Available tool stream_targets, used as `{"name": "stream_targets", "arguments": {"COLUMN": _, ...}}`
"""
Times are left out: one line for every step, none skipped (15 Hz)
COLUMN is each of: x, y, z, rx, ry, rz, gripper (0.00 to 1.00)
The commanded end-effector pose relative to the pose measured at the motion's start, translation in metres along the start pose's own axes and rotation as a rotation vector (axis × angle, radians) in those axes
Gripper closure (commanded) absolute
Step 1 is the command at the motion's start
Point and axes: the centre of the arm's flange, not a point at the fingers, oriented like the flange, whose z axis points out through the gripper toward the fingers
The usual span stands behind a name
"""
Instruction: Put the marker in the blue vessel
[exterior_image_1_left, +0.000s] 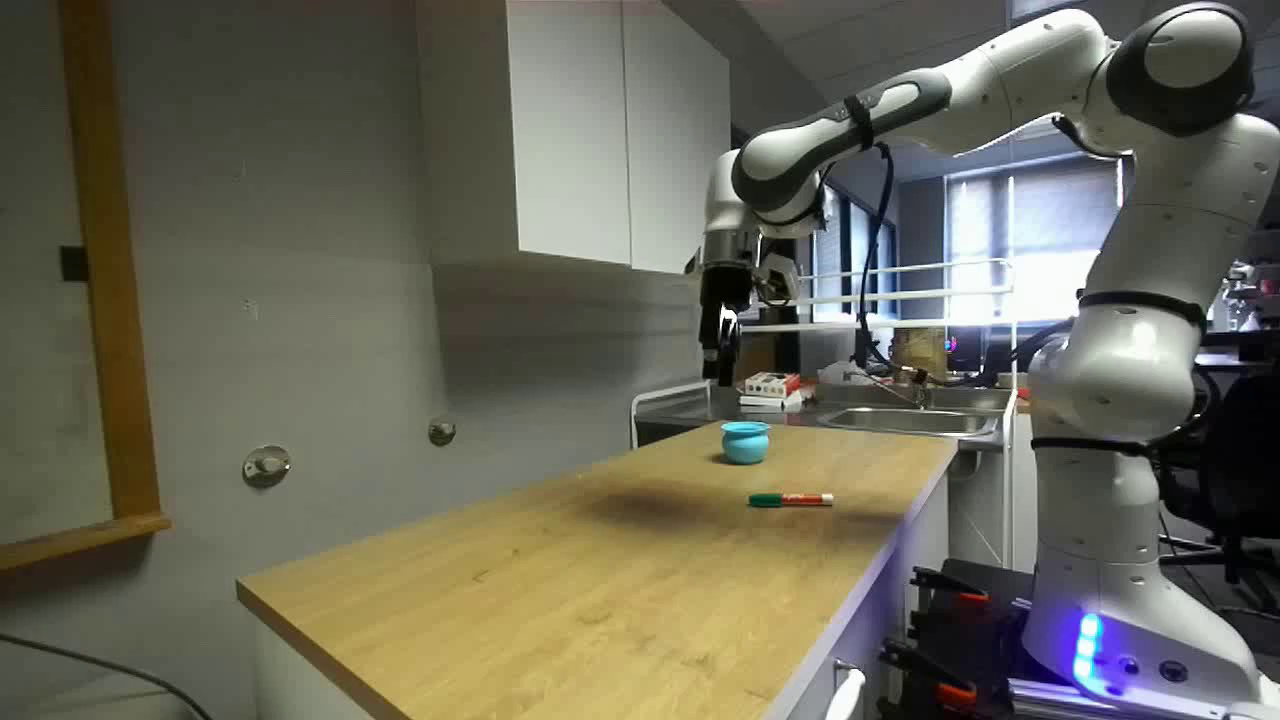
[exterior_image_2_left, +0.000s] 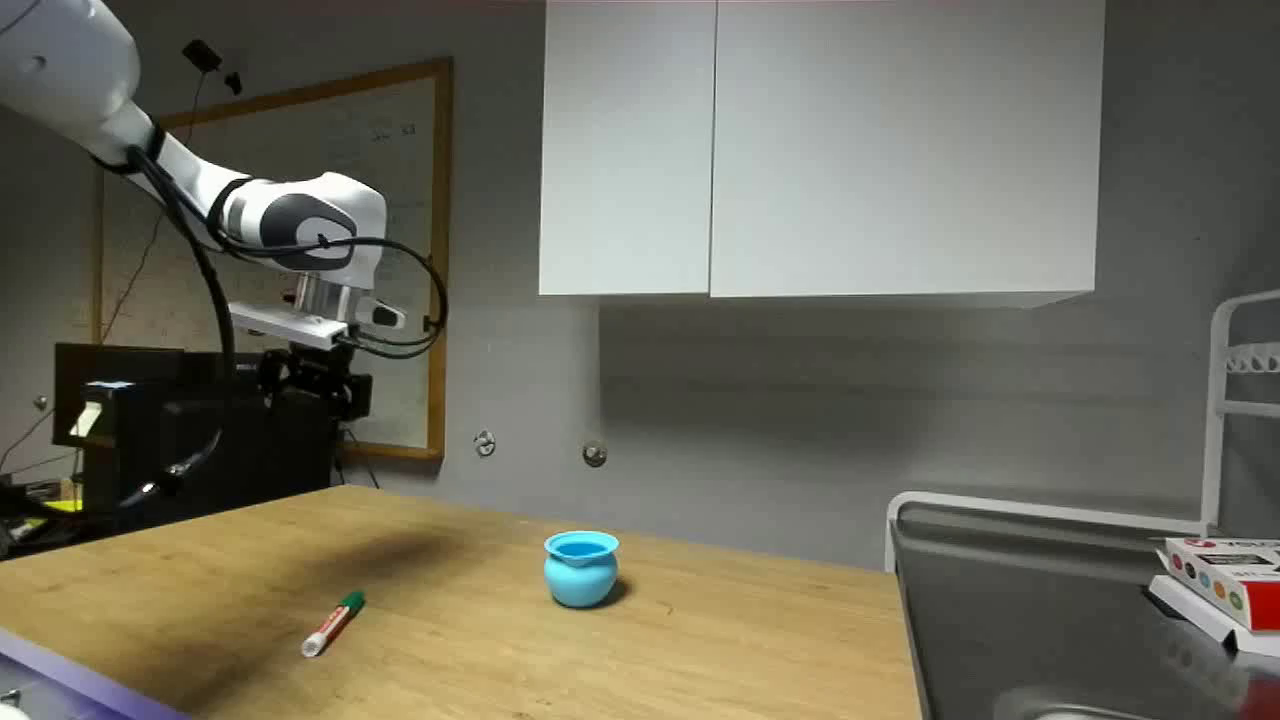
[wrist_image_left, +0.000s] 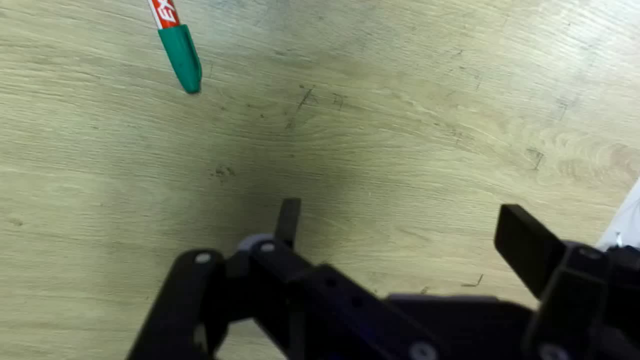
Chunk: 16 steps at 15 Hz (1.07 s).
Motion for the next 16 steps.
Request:
{"name": "stream_targets", "arguments": {"x": 0.000, "y": 0.000, "z": 0.000, "rx": 0.000, "ry": 0.000, "rz": 0.000, "gripper": 0.00}}
{"name": "stream_targets", "arguments": {"x": 0.000, "y": 0.000, "z": 0.000, "rx": 0.000, "ry": 0.000, "rz": 0.000, "gripper": 0.00}}
{"name": "stream_targets", "arguments": {"x": 0.000, "y": 0.000, "z": 0.000, "rx": 0.000, "ry": 0.000, "rz": 0.000, "gripper": 0.00}}
{"name": "stream_targets", "arguments": {"x": 0.000, "y": 0.000, "z": 0.000, "rx": 0.000, "ry": 0.000, "rz": 0.000, "gripper": 0.00}}
{"name": "stream_targets", "arguments": {"x": 0.000, "y": 0.000, "z": 0.000, "rx": 0.000, "ry": 0.000, "rz": 0.000, "gripper": 0.00}}
{"name": "stream_targets", "arguments": {"x": 0.000, "y": 0.000, "z": 0.000, "rx": 0.000, "ry": 0.000, "rz": 0.000, "gripper": 0.00}}
{"name": "stream_targets", "arguments": {"x": 0.000, "y": 0.000, "z": 0.000, "rx": 0.000, "ry": 0.000, "rz": 0.000, "gripper": 0.00}}
{"name": "stream_targets", "arguments": {"x": 0.003, "y": 0.003, "z": 0.002, "rx": -0.002, "ry": -0.009, "rz": 0.001, "gripper": 0.00}}
{"name": "stream_targets", "arguments": {"x": 0.005, "y": 0.007, "z": 0.004, "rx": -0.009, "ry": -0.015, "rz": -0.001, "gripper": 0.00}}
{"name": "stream_targets", "arguments": {"x": 0.008, "y": 0.014, "z": 0.007, "rx": -0.021, "ry": -0.023, "rz": -0.018, "gripper": 0.00}}
{"name": "stream_targets", "arguments": {"x": 0.009, "y": 0.021, "z": 0.010, "rx": -0.032, "ry": -0.037, "rz": -0.020, "gripper": 0.00}}
{"name": "stream_targets", "arguments": {"x": 0.010, "y": 0.031, "z": 0.015, "rx": -0.044, "ry": -0.053, "rz": -0.024, "gripper": 0.00}}
{"name": "stream_targets", "arguments": {"x": 0.010, "y": 0.042, "z": 0.021, "rx": -0.058, "ry": -0.076, "rz": -0.027, "gripper": 0.00}}
{"name": "stream_targets", "arguments": {"x": 0.008, "y": 0.056, "z": 0.029, "rx": -0.080, "ry": -0.101, "rz": -0.030, "gripper": 0.00}}
{"name": "stream_targets", "arguments": {"x": 0.006, "y": 0.068, "z": 0.035, "rx": -0.098, "ry": -0.127, "rz": -0.035, "gripper": 0.00}}
{"name": "stream_targets", "arguments": {"x": 0.003, "y": 0.082, "z": 0.043, "rx": -0.114, "ry": -0.158, "rz": -0.041, "gripper": 0.00}}
